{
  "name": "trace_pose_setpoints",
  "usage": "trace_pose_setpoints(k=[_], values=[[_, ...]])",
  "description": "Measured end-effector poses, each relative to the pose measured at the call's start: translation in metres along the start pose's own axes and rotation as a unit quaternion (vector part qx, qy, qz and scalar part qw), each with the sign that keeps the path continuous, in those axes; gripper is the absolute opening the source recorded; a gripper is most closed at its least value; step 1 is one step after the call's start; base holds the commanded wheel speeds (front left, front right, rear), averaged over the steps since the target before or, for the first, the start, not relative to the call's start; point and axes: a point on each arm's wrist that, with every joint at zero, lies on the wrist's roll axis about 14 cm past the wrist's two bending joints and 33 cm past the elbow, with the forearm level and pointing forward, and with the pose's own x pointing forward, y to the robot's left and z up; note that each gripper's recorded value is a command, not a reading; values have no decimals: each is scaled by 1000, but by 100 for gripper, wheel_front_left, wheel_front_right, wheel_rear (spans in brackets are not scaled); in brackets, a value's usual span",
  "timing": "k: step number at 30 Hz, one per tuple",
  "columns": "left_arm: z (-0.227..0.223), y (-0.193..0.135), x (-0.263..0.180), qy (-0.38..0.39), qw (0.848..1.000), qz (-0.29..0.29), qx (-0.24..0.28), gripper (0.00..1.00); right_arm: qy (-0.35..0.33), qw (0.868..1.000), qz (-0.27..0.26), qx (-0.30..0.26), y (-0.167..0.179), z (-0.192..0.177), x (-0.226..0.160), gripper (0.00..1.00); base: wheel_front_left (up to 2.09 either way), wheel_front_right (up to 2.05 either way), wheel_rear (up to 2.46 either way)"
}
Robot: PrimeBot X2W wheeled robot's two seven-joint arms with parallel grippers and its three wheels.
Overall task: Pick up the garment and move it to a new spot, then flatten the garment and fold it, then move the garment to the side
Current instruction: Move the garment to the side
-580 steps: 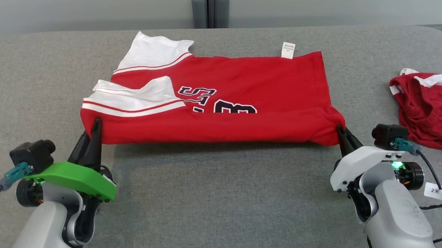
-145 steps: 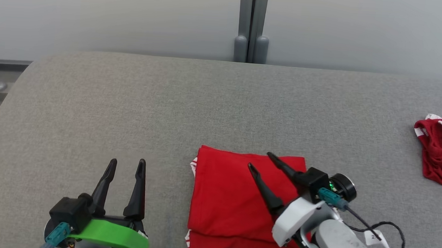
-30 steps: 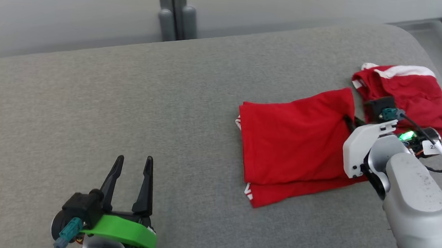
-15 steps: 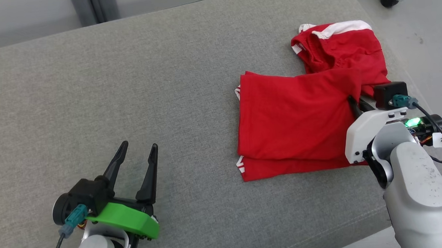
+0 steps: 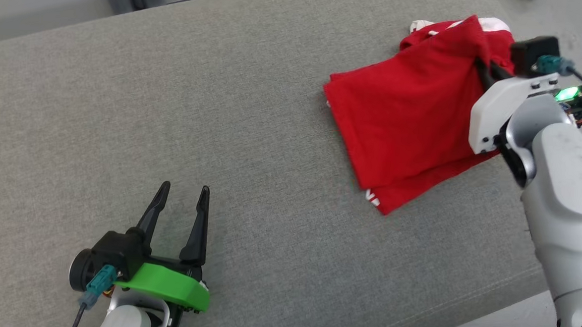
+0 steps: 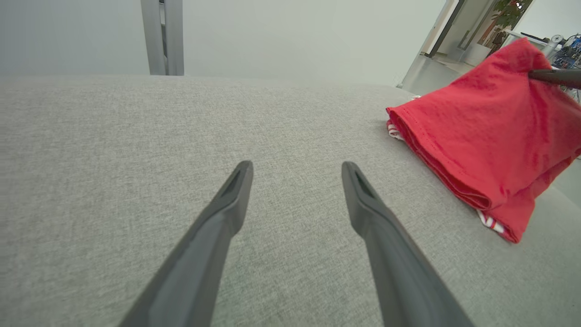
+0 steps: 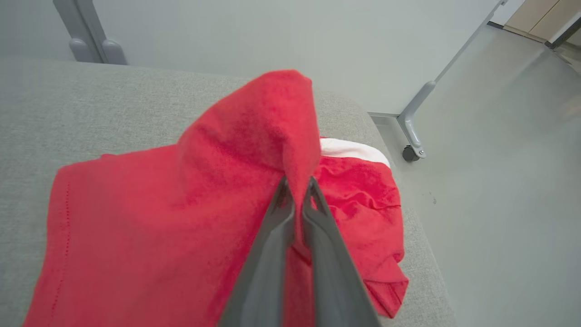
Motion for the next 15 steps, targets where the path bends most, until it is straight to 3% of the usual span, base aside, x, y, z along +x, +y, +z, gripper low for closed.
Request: trace_pose_setpoints(k=[15], values=[[-3,31,-20,5,999,48,3,100,-3,996,-84,-7,-77,22,32,0,0,0,0]])
